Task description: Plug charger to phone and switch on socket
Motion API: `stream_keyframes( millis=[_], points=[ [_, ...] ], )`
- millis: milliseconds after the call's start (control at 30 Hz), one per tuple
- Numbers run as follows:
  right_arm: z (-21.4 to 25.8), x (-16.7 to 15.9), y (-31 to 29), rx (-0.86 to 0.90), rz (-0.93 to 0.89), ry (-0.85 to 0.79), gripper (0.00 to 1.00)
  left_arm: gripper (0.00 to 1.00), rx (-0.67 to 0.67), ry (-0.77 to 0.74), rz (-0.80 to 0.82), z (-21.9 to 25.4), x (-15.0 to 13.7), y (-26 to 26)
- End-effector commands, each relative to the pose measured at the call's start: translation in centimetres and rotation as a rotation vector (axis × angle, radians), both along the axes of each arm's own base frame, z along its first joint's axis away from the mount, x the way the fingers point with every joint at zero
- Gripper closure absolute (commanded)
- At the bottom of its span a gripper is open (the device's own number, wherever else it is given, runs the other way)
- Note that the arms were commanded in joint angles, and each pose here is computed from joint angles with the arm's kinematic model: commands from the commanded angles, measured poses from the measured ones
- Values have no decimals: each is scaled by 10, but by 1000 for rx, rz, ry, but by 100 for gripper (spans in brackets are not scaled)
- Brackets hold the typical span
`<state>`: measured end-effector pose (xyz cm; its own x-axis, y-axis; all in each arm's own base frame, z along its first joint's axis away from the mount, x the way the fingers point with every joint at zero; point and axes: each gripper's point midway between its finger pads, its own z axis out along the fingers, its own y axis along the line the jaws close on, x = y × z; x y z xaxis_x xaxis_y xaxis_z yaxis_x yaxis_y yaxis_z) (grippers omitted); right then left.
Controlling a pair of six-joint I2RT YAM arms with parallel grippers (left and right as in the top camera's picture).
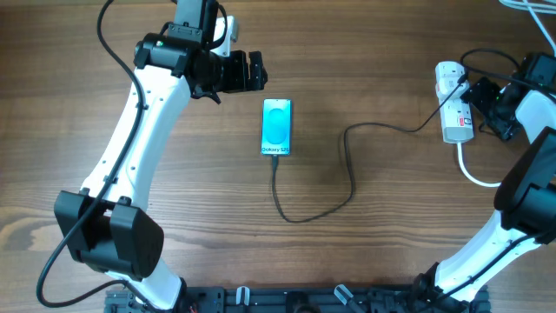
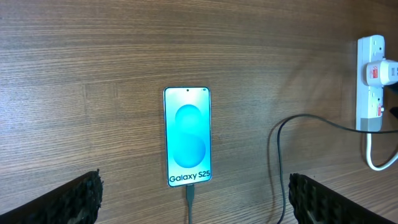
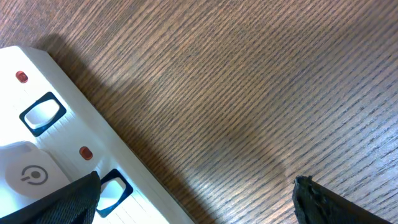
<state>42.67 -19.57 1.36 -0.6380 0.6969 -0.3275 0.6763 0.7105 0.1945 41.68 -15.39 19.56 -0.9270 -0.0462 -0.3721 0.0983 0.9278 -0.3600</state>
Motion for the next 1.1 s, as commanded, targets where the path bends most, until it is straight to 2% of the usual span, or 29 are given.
stream_keyframes(
  millis=[0,233,367,633,800,1067],
  points=[
    [-28,-8,28,87,82,63,0,0,12,10,13,-5,1,3],
    [-26,-15,29,92,78,91,0,0,12,10,13,-5,1,3],
    [1,-31,19,54,-70,122,0,0,12,10,13,-5,1,3],
    [50,-77,38,120,-235,205,0,0,12,10,13,-5,1,3],
    [83,-96,46,78,-188,211,0,0,12,10,13,-5,1,3],
    [181,-96,109,-64,46,-15,0,0,12,10,13,-5,1,3]
  ],
)
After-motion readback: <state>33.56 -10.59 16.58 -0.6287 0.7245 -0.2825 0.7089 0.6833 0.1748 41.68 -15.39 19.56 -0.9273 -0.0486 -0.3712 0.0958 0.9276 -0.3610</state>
